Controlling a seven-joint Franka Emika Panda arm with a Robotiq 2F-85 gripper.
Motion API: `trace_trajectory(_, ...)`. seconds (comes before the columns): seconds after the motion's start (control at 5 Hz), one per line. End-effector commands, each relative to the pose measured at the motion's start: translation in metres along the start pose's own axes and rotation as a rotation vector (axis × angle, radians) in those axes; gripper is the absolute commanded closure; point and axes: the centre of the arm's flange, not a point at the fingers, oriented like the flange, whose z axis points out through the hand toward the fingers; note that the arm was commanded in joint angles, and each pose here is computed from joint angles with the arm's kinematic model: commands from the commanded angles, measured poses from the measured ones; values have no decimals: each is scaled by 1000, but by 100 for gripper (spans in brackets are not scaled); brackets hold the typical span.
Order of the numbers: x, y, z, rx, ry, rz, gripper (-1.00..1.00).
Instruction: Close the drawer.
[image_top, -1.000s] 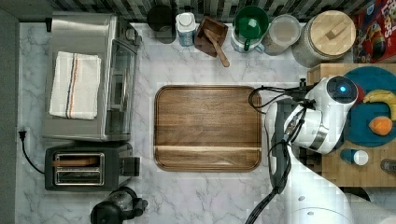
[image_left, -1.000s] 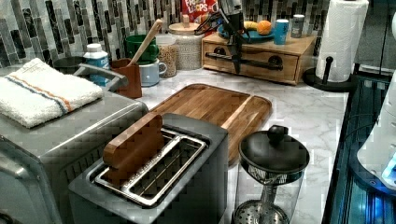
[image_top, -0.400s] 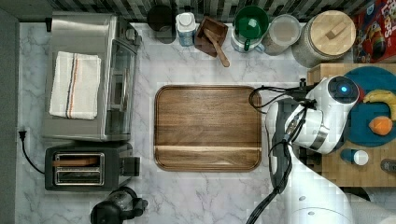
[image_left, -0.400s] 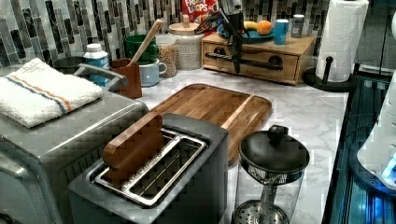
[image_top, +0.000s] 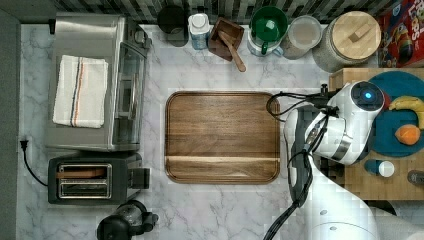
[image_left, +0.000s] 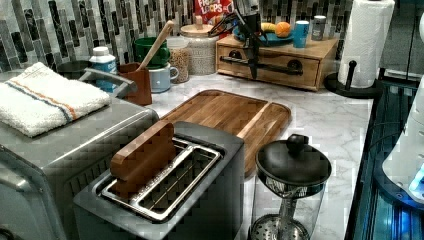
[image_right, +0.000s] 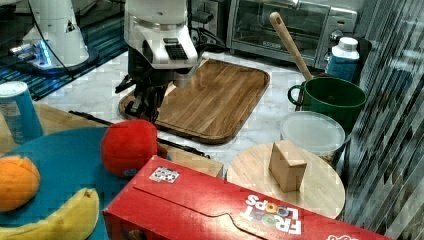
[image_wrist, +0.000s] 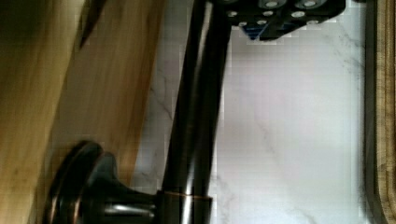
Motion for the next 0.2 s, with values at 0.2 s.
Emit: trace_trajectory(0.2,-57,154,-91,-220,174,158,100)
